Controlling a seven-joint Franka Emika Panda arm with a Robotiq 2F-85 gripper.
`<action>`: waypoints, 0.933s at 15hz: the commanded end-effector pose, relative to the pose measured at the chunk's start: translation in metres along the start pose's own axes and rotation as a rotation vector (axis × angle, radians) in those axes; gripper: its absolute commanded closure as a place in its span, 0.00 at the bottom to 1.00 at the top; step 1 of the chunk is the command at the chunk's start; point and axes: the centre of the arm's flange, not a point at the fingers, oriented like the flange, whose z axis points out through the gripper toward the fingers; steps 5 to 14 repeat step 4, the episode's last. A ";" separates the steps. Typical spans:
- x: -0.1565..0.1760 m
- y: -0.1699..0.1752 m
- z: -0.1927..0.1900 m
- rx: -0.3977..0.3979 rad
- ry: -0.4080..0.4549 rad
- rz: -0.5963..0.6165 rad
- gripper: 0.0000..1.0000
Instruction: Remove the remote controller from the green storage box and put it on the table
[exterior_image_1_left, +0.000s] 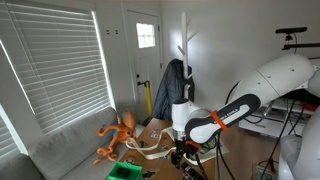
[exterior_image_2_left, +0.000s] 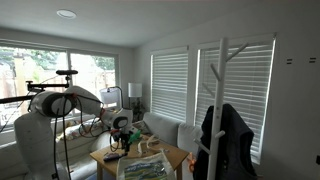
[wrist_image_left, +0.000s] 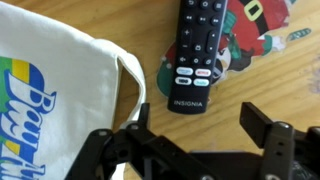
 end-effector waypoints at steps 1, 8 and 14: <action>-0.029 -0.003 -0.082 0.069 0.147 -0.100 0.00; -0.015 -0.008 -0.075 0.054 0.151 -0.084 0.00; -0.015 -0.008 -0.075 0.054 0.151 -0.084 0.00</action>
